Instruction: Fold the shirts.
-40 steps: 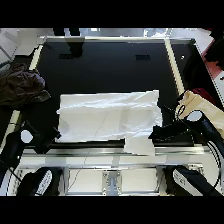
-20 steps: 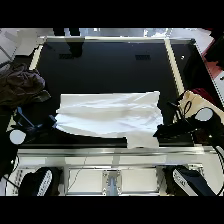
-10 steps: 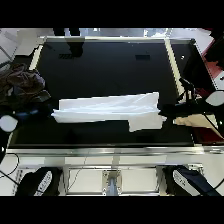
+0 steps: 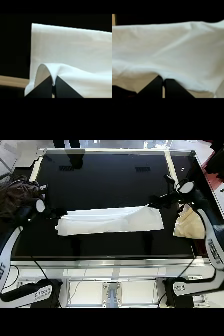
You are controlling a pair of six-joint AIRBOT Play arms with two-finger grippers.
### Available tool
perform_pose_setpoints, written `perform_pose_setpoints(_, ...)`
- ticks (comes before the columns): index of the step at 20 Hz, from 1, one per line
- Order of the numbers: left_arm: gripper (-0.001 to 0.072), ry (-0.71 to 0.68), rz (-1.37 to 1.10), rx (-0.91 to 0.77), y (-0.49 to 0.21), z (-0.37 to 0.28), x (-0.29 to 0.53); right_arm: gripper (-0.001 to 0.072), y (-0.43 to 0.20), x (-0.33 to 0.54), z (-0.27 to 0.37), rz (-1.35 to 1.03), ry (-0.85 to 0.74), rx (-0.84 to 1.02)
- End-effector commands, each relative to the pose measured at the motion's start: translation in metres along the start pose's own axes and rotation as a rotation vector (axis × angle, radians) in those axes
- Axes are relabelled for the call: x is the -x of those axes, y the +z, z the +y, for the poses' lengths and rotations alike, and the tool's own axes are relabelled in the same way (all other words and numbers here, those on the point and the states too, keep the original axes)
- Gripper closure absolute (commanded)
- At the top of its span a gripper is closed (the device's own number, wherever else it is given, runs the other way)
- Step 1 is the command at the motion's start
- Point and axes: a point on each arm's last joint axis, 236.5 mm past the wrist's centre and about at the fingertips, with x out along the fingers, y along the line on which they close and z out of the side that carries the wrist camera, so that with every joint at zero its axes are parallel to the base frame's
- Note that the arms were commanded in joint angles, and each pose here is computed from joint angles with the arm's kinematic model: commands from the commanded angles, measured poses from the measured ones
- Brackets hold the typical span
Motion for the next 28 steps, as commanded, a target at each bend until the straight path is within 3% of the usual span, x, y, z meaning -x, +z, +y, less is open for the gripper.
perform_pose_setpoints(1, 0.0698, 0.043, -0.009, -0.028, 0.009, 0.006, -0.023, 0.0694, 0.016, -0.046, -0.024, 0.013, -0.019, -0.039)
perform_pose_setpoints(2, 0.0695, 0.037, -0.013, -0.027, 0.01, 0.004, -0.026, 0.0692, 0.014, -0.055, -0.029, 0.023, -0.022, -0.049)
perform_pose_setpoints(3, 0.063, 0.034, -0.018, -0.026, 0.011, 0.003, -0.027, 0.0691, 0.012, -0.06, -0.032, 0.031, -0.024, -0.05)
perform_pose_setpoints(4, 0.031, 0.032, -0.027, -0.025, 0.013, 0.002, -0.026, 0.0619, 0.013, -0.061, -0.033, 0.027, -0.026, -0.034)
perform_pose_setpoints(5, 0.0013, 0.03, -0.042, -0.017, 0.019, 0.003, -0.022, 0.0409, 0.017, -0.057, -0.031, 0.021, -0.024, -0.01)
perform_pose_setpoints(6, -0.0001, 0.027, -0.071, 0.001, 0.03, 0.004, -0.015, 0.0248, 0.023, -0.048, -0.029, 0.016, -0.024, 0.02)
perform_pose_setpoints(10, 0.0001, -0.051, -0.352, 0.052, 0.107, -0.011, 0.064, 0.0245, 0.048, 0.039, -0.029, -0.007, -0.126, 0.201)
perform_pose_setpoints(12, 0.0005, -0.225, -0.611, 0.098, 0.154, -0.049, 0.134, 0.0244, 0.063, 0.081, -0.053, -0.085, -0.226, 0.211)
perform_pose_setpoints(14, 0.0009, -0.301, -0.805, -0.042, 0.173, -0.091, 0.187, 0.0205, 0.06, 0.092, -0.079, -0.093, -0.217, 0.128)
perform_pose_setpoints(18, 0.001, -0.346, -0.54, -0.407, 0.104, -0.195, 0.155, 0.017, 0.025, 0.058, -0.113, -0.028, 0.009, -0.103)
perform_pose_setpoints(19, 0.0016, -0.37, -0.504, -0.46, 0.09, -0.221, 0.143, 0.0126, 0.016, 0.047, -0.116, -0.011, 0.074, -0.15)
perform_pose_setpoints(23, 0.0017, -0.351, -0.187, -0.622, 0.022, -0.279, 0.055, 0.0084, -0.021, 0.005, -0.116, 0.097, 0.291, -0.233)
perform_pose_setpoints(28, 0.0017, -0.275, 0.056, -0.68, -0.008, -0.285, -0.004, 0.0083, -0.039, -0.027, -0.111, 0.177, 0.376, -0.257)
